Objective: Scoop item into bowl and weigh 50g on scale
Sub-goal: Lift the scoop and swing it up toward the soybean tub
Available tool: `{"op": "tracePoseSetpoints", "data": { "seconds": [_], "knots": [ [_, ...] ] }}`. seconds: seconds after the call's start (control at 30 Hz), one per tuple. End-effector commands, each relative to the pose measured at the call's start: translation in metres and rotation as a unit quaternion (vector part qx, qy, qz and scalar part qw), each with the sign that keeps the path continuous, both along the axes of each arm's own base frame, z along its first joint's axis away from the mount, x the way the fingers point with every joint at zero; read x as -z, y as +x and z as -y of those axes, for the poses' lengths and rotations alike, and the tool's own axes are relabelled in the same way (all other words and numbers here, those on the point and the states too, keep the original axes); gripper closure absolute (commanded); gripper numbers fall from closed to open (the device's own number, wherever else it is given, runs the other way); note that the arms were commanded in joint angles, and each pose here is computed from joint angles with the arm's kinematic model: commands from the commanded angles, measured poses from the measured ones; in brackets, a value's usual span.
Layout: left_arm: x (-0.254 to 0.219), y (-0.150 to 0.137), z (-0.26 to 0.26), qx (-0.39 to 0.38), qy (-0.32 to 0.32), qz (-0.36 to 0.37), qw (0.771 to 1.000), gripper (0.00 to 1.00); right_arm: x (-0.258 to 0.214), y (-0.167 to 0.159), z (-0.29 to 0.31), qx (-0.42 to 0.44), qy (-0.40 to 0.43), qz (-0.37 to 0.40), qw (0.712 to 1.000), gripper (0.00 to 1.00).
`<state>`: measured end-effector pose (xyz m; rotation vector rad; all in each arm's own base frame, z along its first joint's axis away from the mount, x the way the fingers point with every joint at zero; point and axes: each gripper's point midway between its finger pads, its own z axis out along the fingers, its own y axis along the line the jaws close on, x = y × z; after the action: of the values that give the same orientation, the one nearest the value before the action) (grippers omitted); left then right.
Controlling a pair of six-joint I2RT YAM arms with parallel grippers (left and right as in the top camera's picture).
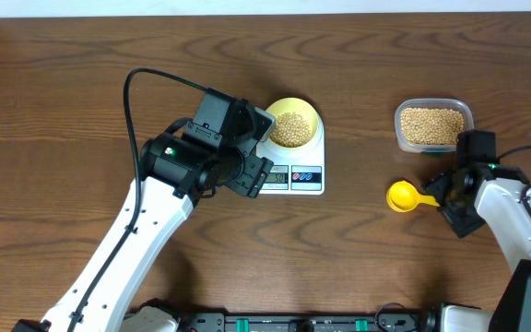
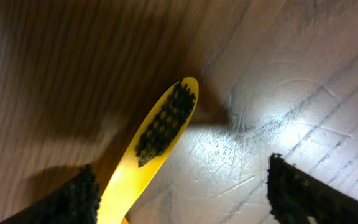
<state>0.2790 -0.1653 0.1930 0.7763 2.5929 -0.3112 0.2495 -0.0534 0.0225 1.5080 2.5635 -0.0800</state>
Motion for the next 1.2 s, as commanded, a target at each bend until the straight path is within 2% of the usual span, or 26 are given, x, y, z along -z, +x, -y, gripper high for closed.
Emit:
{"op": "tracePoseSetpoints", "data": {
  "seconds": [0.0, 0.17, 0.87, 1.03, 1.17],
  "knots": [
    [-0.005, -0.001, -0.001, 0.003, 0.0, 0.011, 1.0, 0.27, 0.004, -0.003, 0.005, 0.018, -0.012, 0.001, 1.0, 0.23],
    [-0.005, -0.001, -0.001, 0.003, 0.0, 0.011, 1.0, 0.27, 0.008, -0.002, 0.007, 0.032, -0.017, 0.009, 0.999, 0.38],
    [-0.005, -0.001, -0.001, 0.003, 0.0, 0.011, 1.0, 0.27, 0.03, 0.003, 0.01, 0.044, -0.014, -0.003, 0.999, 0.51],
    [-0.005, -0.001, -0.001, 0.003, 0.0, 0.011, 1.0, 0.27, 0.03, 0.005, 0.01, 0.044, -0.014, 0.0, 0.999, 0.65],
    [-0.005, -0.001, -0.001, 0.004, 0.0, 0.011, 1.0, 0.27, 0.03, 0.005, 0.01, 0.043, -0.014, 0.0, 0.999, 0.73]
  ]
}}
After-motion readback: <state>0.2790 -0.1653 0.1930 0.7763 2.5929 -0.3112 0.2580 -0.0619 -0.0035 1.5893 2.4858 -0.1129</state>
